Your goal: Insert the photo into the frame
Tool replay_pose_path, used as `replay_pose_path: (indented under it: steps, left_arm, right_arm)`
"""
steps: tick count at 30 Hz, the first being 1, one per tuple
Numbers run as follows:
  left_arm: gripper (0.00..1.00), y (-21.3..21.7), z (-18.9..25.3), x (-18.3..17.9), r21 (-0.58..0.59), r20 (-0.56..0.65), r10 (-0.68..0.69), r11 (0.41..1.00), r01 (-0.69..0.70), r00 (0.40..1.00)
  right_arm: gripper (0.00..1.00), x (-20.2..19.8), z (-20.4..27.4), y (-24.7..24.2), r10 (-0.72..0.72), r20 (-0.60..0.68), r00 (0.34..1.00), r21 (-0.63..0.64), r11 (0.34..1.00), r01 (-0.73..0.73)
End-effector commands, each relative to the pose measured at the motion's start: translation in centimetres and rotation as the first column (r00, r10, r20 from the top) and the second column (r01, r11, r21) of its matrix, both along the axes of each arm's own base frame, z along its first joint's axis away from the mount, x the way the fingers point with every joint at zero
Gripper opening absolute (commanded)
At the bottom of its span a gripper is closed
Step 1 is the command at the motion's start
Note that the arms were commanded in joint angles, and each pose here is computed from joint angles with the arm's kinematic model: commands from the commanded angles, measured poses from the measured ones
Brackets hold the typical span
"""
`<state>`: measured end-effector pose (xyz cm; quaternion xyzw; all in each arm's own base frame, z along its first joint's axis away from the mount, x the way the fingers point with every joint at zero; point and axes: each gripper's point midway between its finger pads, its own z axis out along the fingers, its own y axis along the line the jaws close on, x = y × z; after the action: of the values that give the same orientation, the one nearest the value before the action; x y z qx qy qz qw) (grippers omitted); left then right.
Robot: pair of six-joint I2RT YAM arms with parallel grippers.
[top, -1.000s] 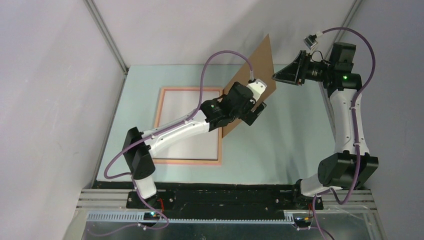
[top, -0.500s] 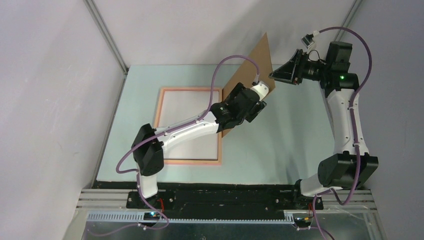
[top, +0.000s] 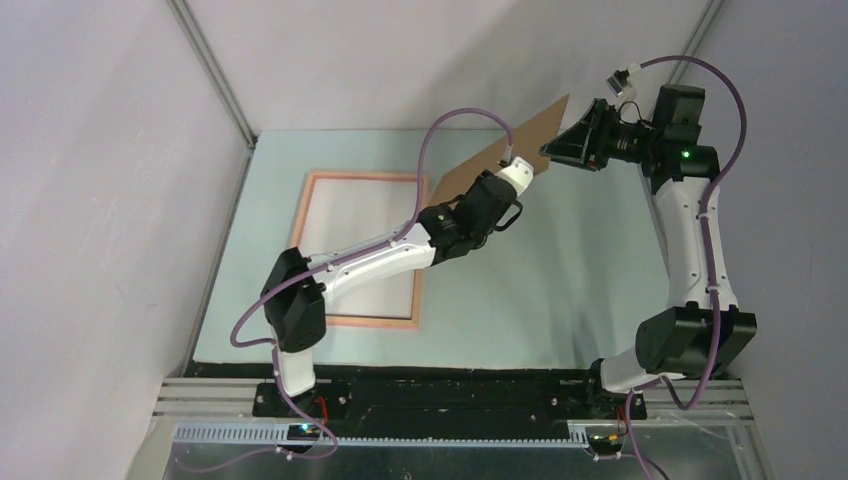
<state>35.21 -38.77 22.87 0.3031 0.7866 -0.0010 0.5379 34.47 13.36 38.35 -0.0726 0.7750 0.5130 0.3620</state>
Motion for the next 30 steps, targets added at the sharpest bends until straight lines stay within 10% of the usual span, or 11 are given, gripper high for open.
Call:
replay_pose_path:
  steps: [1, 10, 19, 30]
  left_arm:
    - [0.35, -0.7, 2.5, -1.2, -0.008, 0.043, -0.077, 0.997, 0.078, 0.996]
    - [0.01, -0.7, 4.0, -1.3, -0.028, 0.059, -0.089, 0.995, 0.091, 0.994]
    - [0.00, 1.3, 8.1, -1.1, -0.140, 0.046, -0.118, 0.982, 0.123, 0.992]
    - [0.00, 7.7, 16.2, -3.3, -0.335, 0.067, -0.270, 0.901, 0.276, 0.961]
  right_arm:
    - [0.62, -1.3, 3.5, 0.5, 0.043, 0.118, 0.992, -0.004, 0.999, -0.043]
    - [0.71, -1.2, 4.2, -1.3, -0.007, 0.140, 0.990, -0.012, 1.000, 0.009]
    - [0.96, -2.0, 7.0, -5.2, -0.126, 0.256, 0.959, -0.026, 0.990, 0.137]
    - [0.99, -1.5, 4.7, -7.1, -0.220, 0.364, 0.905, -0.164, 0.941, 0.295]
